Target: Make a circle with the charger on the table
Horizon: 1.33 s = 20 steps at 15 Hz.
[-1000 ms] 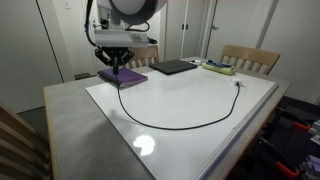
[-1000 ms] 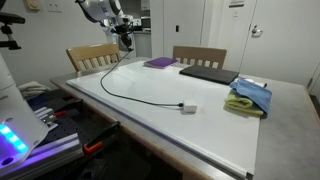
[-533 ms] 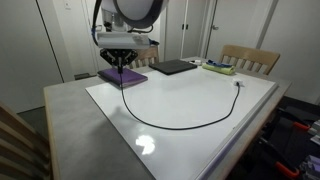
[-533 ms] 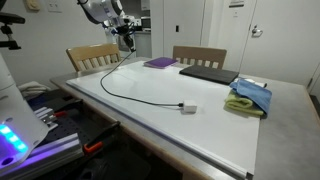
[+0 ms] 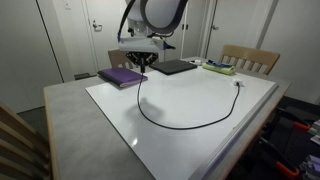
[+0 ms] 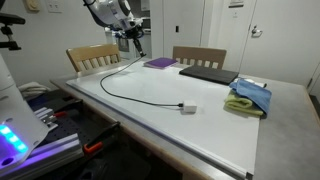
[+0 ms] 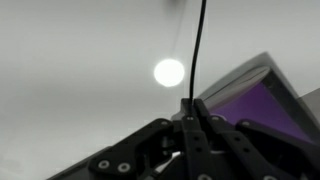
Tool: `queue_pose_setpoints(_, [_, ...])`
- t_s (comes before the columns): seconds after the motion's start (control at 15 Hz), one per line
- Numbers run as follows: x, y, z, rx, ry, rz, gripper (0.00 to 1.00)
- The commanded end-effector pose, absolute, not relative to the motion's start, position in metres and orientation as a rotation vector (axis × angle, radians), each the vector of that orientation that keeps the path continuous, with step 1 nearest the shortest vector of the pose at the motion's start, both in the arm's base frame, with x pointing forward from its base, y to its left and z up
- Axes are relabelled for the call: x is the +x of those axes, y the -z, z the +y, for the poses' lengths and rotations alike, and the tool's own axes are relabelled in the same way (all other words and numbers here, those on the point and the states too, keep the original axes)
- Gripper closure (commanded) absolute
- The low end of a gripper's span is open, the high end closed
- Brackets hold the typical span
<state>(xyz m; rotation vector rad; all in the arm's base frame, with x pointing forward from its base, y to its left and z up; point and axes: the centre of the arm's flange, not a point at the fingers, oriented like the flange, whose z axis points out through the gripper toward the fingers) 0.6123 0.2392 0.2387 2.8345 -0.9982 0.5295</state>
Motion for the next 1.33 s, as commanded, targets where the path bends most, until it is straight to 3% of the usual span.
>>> queue_pose_setpoints(0.0, [0.578,-0.241,0.191,2.723,-0.526,-1.21,0.99])
queue_pose_setpoints(1.27, [0.458,-0.159,0.099,2.092,-0.532,-2.192,0.99])
